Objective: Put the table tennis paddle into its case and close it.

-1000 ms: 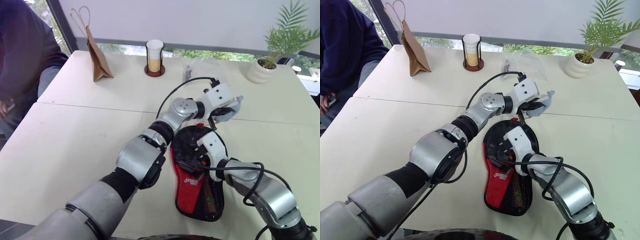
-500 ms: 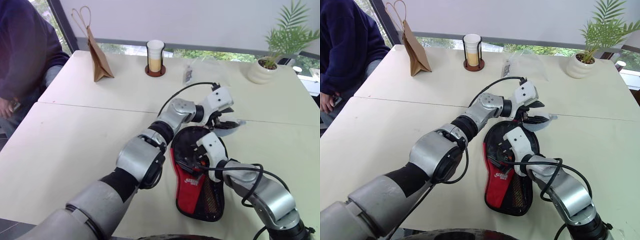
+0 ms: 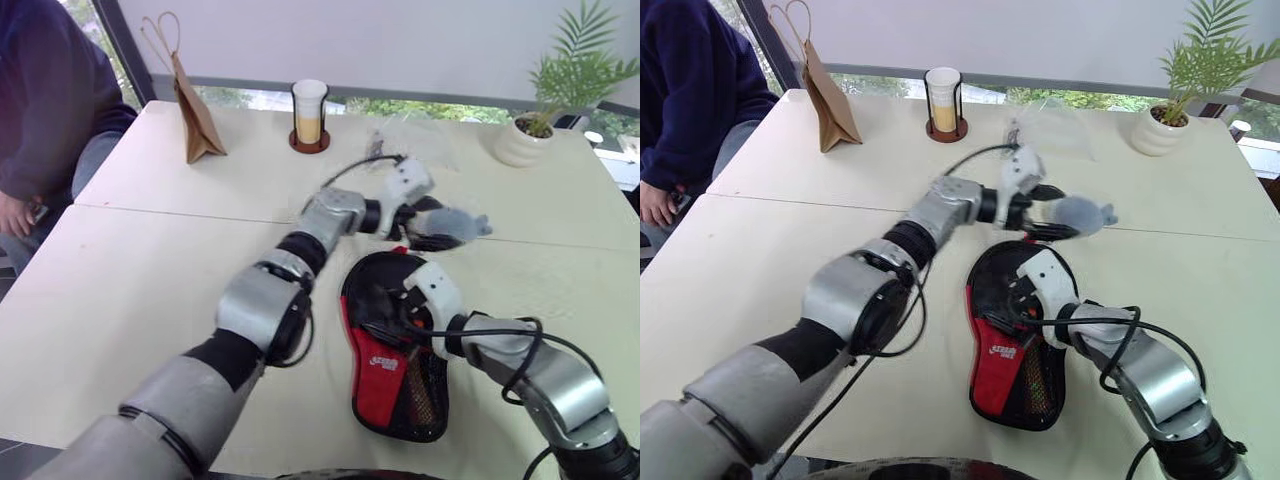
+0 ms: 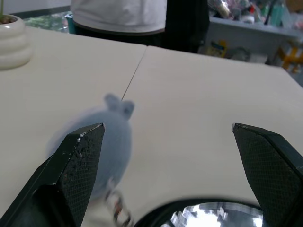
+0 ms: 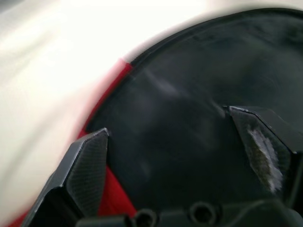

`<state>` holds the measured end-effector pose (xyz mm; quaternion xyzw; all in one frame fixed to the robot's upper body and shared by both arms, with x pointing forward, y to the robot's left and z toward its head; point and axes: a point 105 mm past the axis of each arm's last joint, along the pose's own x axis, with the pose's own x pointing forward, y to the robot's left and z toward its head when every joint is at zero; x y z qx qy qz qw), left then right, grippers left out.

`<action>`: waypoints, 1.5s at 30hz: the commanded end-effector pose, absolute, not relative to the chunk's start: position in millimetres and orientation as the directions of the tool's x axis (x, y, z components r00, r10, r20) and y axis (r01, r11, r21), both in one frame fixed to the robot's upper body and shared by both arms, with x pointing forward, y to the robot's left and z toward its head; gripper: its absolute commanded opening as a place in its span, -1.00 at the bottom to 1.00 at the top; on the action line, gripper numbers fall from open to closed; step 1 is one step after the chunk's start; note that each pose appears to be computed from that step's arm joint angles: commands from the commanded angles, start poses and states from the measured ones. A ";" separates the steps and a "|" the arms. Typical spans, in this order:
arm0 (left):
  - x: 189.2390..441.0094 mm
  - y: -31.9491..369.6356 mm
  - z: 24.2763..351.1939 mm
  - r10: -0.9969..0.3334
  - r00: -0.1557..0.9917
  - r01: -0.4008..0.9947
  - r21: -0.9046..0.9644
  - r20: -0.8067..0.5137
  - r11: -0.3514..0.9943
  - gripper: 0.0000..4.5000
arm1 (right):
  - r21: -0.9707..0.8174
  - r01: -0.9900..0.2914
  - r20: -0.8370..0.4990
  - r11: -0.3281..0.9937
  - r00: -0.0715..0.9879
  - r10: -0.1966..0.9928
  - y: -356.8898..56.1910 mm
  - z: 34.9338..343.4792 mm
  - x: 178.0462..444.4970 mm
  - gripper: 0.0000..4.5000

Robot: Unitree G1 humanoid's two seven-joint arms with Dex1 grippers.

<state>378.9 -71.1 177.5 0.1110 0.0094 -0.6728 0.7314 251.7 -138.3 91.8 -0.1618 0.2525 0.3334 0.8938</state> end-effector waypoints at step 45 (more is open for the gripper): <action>286.3 -38.2 59.8 -0.961 -0.081 0.988 0.103 -0.265 -0.112 0.98 | -0.394 -0.638 -0.587 0.662 0.728 0.354 -263.2 153.9 402.2 1.00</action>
